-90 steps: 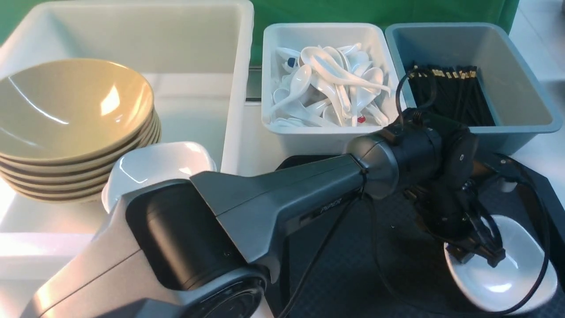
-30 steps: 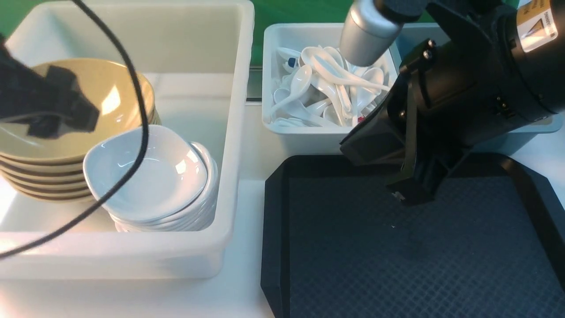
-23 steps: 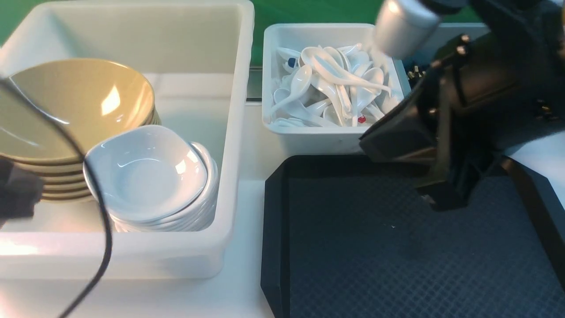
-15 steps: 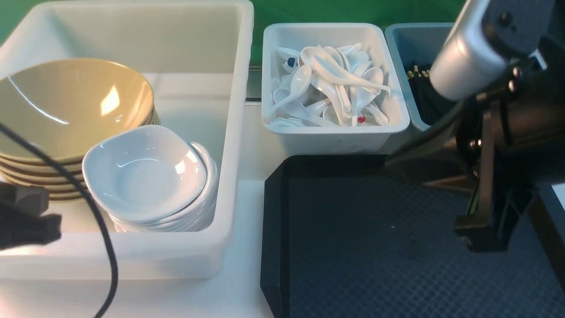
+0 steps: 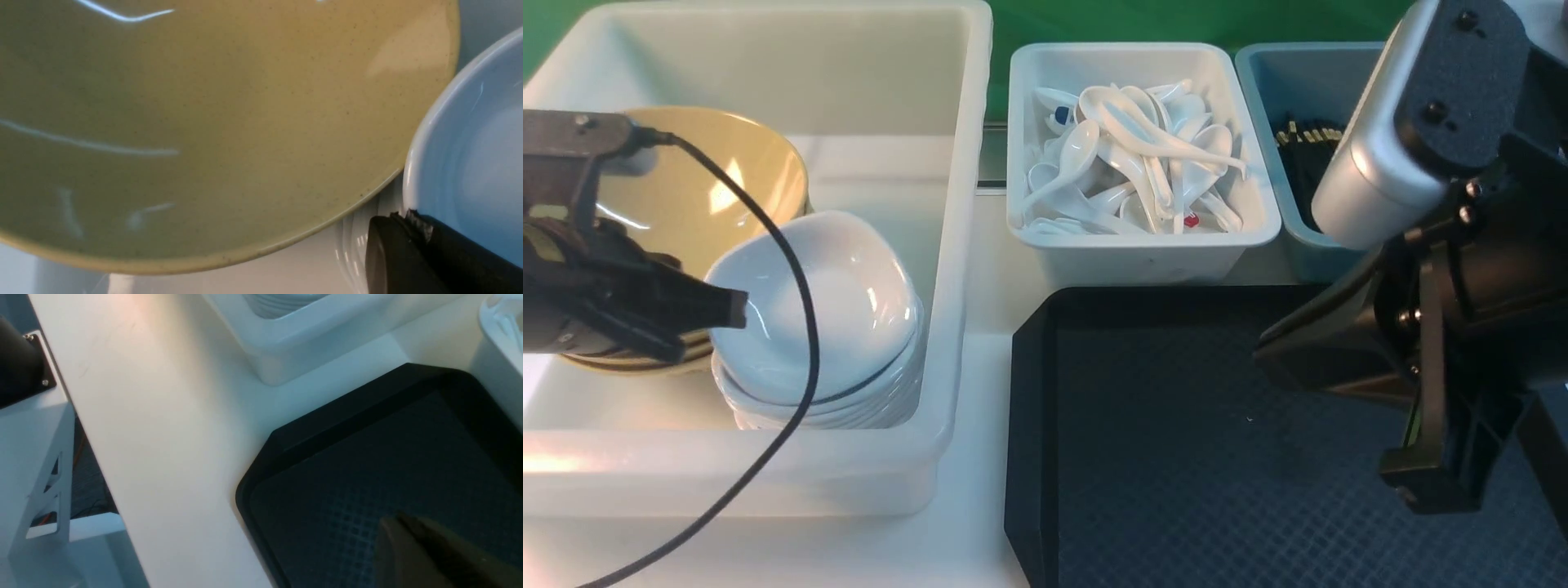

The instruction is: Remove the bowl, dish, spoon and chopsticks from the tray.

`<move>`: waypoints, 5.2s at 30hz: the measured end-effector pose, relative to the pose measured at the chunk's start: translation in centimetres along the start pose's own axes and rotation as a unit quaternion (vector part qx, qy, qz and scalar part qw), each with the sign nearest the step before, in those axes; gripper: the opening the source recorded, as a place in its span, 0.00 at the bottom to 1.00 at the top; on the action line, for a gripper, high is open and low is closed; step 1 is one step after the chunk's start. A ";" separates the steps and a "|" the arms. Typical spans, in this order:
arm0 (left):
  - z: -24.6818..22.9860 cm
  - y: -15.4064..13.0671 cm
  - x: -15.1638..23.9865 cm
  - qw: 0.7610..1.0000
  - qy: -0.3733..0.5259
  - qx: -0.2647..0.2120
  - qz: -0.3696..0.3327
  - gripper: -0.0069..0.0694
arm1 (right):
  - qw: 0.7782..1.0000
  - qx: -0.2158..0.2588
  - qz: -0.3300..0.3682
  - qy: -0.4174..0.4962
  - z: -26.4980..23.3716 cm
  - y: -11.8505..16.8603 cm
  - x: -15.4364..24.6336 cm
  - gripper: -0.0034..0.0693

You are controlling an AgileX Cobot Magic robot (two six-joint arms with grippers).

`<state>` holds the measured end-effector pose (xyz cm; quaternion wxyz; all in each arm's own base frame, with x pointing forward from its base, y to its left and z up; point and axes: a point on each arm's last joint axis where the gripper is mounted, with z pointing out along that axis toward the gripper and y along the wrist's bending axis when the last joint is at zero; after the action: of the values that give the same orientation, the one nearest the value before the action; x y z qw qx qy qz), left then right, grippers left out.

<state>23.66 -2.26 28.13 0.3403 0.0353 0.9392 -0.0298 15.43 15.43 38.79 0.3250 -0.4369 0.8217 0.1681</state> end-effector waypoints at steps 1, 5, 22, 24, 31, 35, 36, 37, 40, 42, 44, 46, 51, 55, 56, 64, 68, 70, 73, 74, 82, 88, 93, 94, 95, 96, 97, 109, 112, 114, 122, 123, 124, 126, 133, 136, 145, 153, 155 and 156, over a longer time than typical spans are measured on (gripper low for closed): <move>0.2 -0.1 0.0 1.000 0.002 0.006 0.001 0.08 | 1.000 0.000 0.000 0.001 0.0 0.0 0.0 0.11; -0.6 -0.3 -0.3 1.000 -0.006 0.015 0.015 0.08 | 1.000 0.000 0.000 0.001 0.0 0.0 0.0 0.11; -3.4 -0.6 -4.3 0.996 -0.078 0.024 0.036 0.08 | 1.000 0.002 0.000 -0.008 0.0 0.0 -0.1 0.11; -1.4 -0.6 -4.4 0.998 -0.055 0.023 0.037 0.08 | 1.000 0.000 0.000 -0.002 0.0 0.0 0.0 0.11; 2.9 -0.4 -4.1 0.999 -0.002 0.019 0.045 0.08 | 1.000 -0.003 0.005 0.007 0.0 0.1 0.1 0.11; 2.5 -0.4 -4.0 0.998 0.004 0.020 0.052 0.08 | 1.000 -0.002 0.011 0.007 0.0 0.1 0.1 0.11; 2.1 -0.4 -4.0 0.998 0.002 0.021 0.053 0.08 | 1.000 -0.002 0.011 0.007 0.0 0.1 0.1 0.11; 1.8 -0.4 -3.9 0.998 0.001 0.021 0.054 0.08 | 1.000 -0.002 0.011 0.007 0.0 0.1 0.1 0.11; 0.1 -0.4 -4.1 0.998 -0.020 0.019 0.058 0.08 | 1.000 -0.002 0.011 0.007 0.0 0.1 0.1 0.11; -1.9 -0.5 -4.2 0.997 -0.049 0.016 0.061 0.08 | 1.000 -0.002 0.011 0.007 0.0 0.1 0.1 0.11; -4.3 -0.5 -4.1 0.994 -0.082 0.014 0.065 0.08 | 1.000 -0.001 0.011 0.004 0.0 0.0 0.1 0.11; -6.8 -0.5 -3.6 0.991 -0.114 0.012 0.067 0.08 | 1.000 0.002 0.010 -0.008 -0.2 0.0 -0.1 0.11; -10.4 -0.4 1.3 0.987 -0.139 0.002 0.075 0.08 | 0.997 0.020 0.009 -0.074 -1.9 0.3 0.6 0.11; -11.0 -0.3 6.8 0.987 -0.147 0.001 0.066 0.08 | 0.985 0.048 -0.010 -0.164 -3.8 1.0 3.1 0.11; -11.2 -0.2 7.8 0.986 -0.154 0.001 0.062 0.08 | 0.981 0.056 -0.017 -0.186 -4.2 1.1 3.8 0.11; -13.0 -0.2 12.6 0.961 -0.270 -0.003 0.052 0.08 | 0.938 0.105 -0.026 -0.330 -6.1 1.9 8.8 0.11; -13.6 -0.2 13.2 0.951 -0.305 -0.004 0.051 0.08 | 0.919 0.121 -0.025 -0.375 -6.2 1.9 9.6 0.11; -13.8 -0.2 13.4 0.949 -0.310 -0.004 0.051 0.08 | 0.913 0.126 -0.024 -0.387 -6.2 1.9 9.7 0.11; -13.7 -0.1 13.5 0.950 -0.309 -0.004 0.052 0.08 | 0.914 0.125 -0.024 -0.386 -6.2 1.9 9.7 0.11; -13.6 -0.1 13.5 0.950 -0.308 -0.004 0.051 0.08 | 0.914 0.125 -0.024 -0.385 -6.2 1.9 9.7 0.11; -13.6 -0.1 13.6 0.951 -0.305 -0.004 0.052 0.08 | 0.916 0.124 -0.024 -0.382 -6.2 1.9 9.7 0.11; -13.6 -0.1 13.6 0.951 -0.304 -0.004 0.052 0.08 | 0.912 0.132 -0.034 -0.387 -6.3 1.8 9.6 0.11; -13.6 -0.1 13.6 0.951 -0.304 -0.004 0.052 0.08 | 0.906 0.155 -0.040 -0.392 -5.8 1.4 10.2 0.12; -13.6 -0.1 13.6 0.951 -0.303 -0.004 0.052 0.08 | 0.907 0.172 -0.033 -0.382 -5.2 1.1 11.0 0.12; -13.6 -0.1 13.6 0.951 -0.303 -0.004 0.052 0.08 | 0.908 0.188 -0.021 -0.375 -4.8 0.8 11.8 0.12; -13.6 -0.1 13.6 0.951 -0.303 -0.004 0.052 0.08 | 0.906 0.198 -0.010 -0.373 -4.5 0.6 12.3 0.12; -13.6 -0.1 13.6 0.951 -0.303 -0.004 0.052 0.08 | 0.907 0.212 0.007 -0.364 -3.9 0.2 13.1 0.12; -13.5 -0.1 13.6 0.952 -0.302 -0.004 0.052 0.08 | 0.847 0.425 0.183 -0.261 2.2 -0.9 26.7 0.12; -13.5 -0.1 13.6 0.952 -0.301 -0.004 0.052 0.08 | 0.830 0.453 0.221 -0.239 2.4 -0.7 28.0 0.12; -13.5 -0.1 13.6 0.952 -0.301 -0.004 0.052 0.08 | 0.828 0.455 0.236 -0.228 2.5 -0.6 28.4 0.12; -13.5 -0.1 13.7 0.953 -0.297 -0.004 0.052 0.08 | 0.822 0.463 0.249 -0.219 2.5 -0.6 28.6 0.10; -13.5 -0.1 13.7 0.953 -0.297 -0.004 0.052 0.08 | 0.822 0.463 0.249 -0.219 2.5 -0.6 28.6 0.10; -13.5 -0.1 13.7 0.953 -0.297 -0.004 0.052 0.08 | 0.822 0.463 0.249 -0.219 2.5 -0.6 28.6 0.10; -13.5 -0.1 13.7 0.953 -0.297 -0.004 0.052 0.08 | 0.822 0.463 0.249 -0.219 2.5 -0.6 28.6 0.10; -13.5 -0.1 13.7 0.953 -0.297 -0.003 0.052 0.08 | 0.822 0.464 0.248 -0.219 2.5 -0.6 28.6 0.10; -13.5 -0.1 13.7 0.953 -0.297 -0.004 0.052 0.08 | 0.822 0.464 0.248 -0.219 2.5 -0.6 28.6 0.10; -13.5 -0.1 13.7 0.953 -0.297 -0.004 0.052 0.08 | 0.822 0.463 0.248 -0.219 2.5 -0.6 28.6 0.10; -13.5 -0.1 13.7 0.953 -0.297 -0.004 0.052 0.08 | 0.822 0.463 0.248 -0.219 2.5 -0.6 28.6 0.10; -13.4 -0.1 13.7 0.954 -0.296 -0.004 0.052 0.08 | 0.822 0.463 0.248 -0.219 2.5 -0.6 28.6 0.10; -13.4 -0.1 13.7 0.954 -0.296 -0.004 0.053 0.08 | 0.822 0.463 0.248 -0.219 2.5 -0.6 28.6 0.10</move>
<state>4.60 -0.70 29.61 0.6044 0.0729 0.7932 -0.0171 5.31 -0.92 17.49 0.6075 0.0324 0.7909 -0.0664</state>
